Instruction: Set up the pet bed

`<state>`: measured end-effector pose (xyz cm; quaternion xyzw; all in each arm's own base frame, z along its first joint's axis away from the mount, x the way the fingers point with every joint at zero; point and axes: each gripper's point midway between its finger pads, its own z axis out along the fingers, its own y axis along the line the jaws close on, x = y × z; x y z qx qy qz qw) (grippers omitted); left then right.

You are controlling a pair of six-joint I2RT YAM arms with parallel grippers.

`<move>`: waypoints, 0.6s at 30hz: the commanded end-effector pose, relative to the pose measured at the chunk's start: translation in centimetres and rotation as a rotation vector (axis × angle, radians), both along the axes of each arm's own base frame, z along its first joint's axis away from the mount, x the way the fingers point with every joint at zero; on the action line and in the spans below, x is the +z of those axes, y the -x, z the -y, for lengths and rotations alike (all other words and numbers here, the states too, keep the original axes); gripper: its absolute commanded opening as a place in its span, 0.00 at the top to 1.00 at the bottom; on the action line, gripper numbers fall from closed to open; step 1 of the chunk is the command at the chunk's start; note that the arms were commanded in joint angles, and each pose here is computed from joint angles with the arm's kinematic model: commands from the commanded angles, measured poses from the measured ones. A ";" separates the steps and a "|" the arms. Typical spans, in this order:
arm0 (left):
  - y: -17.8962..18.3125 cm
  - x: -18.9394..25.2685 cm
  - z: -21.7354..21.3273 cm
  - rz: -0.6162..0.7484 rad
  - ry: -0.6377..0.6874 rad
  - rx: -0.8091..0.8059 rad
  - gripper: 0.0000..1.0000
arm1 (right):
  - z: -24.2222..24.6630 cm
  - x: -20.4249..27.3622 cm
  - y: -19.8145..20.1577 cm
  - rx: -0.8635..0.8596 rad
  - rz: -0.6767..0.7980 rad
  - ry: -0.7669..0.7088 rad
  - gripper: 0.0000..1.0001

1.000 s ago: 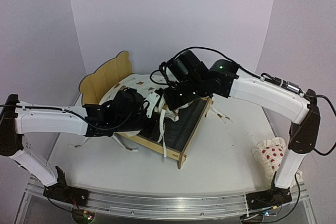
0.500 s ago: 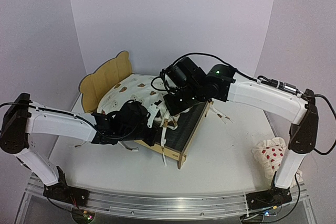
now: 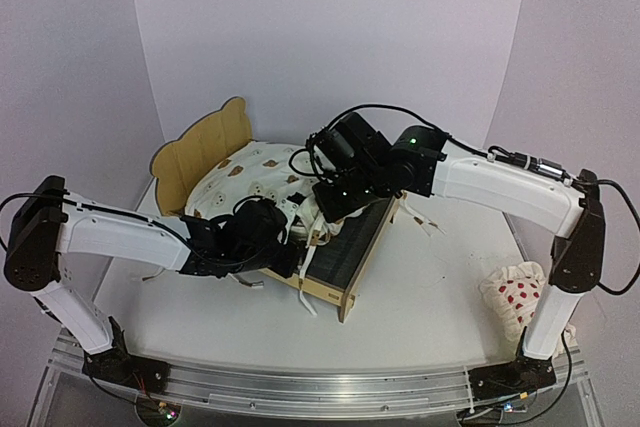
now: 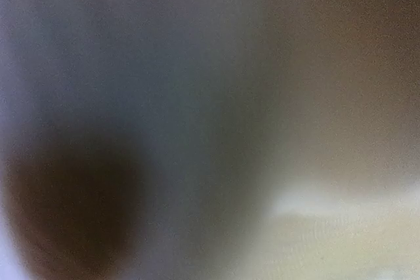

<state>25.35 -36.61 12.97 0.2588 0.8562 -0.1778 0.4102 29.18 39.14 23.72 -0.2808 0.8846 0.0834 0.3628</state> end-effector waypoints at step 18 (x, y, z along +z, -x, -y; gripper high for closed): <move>-1.2 3.5 0.8 0.012 -0.079 0.009 1.00 | 0.1 2.3 -0.9 -0.026 0.095 -0.030 1.00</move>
